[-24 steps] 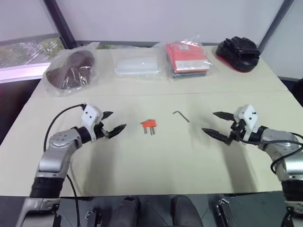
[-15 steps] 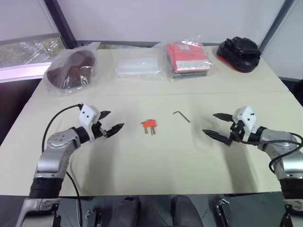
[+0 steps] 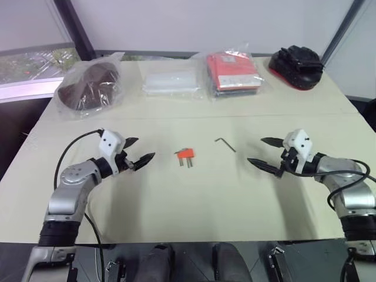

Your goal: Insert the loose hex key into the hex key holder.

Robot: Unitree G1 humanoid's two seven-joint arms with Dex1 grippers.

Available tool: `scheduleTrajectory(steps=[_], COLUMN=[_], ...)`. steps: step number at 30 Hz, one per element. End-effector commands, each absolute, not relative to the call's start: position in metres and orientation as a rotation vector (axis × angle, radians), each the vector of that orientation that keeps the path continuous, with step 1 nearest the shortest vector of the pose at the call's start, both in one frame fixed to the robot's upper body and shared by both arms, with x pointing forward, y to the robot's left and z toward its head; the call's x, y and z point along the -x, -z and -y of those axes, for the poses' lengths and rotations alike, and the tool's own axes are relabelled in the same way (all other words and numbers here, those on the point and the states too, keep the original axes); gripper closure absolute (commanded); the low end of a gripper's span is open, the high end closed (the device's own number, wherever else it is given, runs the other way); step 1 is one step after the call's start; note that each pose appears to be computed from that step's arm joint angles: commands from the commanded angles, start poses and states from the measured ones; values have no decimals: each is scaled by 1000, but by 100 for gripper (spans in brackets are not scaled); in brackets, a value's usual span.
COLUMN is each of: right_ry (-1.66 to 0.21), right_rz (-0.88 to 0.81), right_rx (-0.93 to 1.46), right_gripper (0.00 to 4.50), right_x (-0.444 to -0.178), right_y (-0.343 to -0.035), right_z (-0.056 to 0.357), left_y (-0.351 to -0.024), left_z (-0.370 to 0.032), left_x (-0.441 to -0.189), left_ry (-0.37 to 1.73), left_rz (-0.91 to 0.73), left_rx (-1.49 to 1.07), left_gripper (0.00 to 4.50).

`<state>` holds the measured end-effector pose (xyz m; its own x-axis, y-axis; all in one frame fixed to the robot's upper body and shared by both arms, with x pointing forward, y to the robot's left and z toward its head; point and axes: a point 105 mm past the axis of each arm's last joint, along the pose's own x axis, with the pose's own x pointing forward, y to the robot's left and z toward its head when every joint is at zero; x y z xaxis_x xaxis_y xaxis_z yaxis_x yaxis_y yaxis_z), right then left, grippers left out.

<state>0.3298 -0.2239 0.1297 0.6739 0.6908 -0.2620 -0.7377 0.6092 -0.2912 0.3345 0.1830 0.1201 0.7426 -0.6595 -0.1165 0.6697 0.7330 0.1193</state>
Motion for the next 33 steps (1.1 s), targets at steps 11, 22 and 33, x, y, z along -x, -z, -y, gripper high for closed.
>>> scheduleTrajectory(steps=[11,22,33], right_ry=[-1072,-1222,-1291], right_rz=[-20,-47,-97], right_rx=[483,503,531], right_gripper=[0,0,0], right_x=[-358,-384,-390], right_y=[-138,-114,-99], right_z=[144,82,56], left_y=[-148,-155,-145], left_z=[-177,-163,-158], left_x=[-319,-307,-292], left_ry=[1022,1085,1009], left_rz=[-103,-120,-117], left_rx=[-247,-258,-214], left_gripper=[2,2,2])
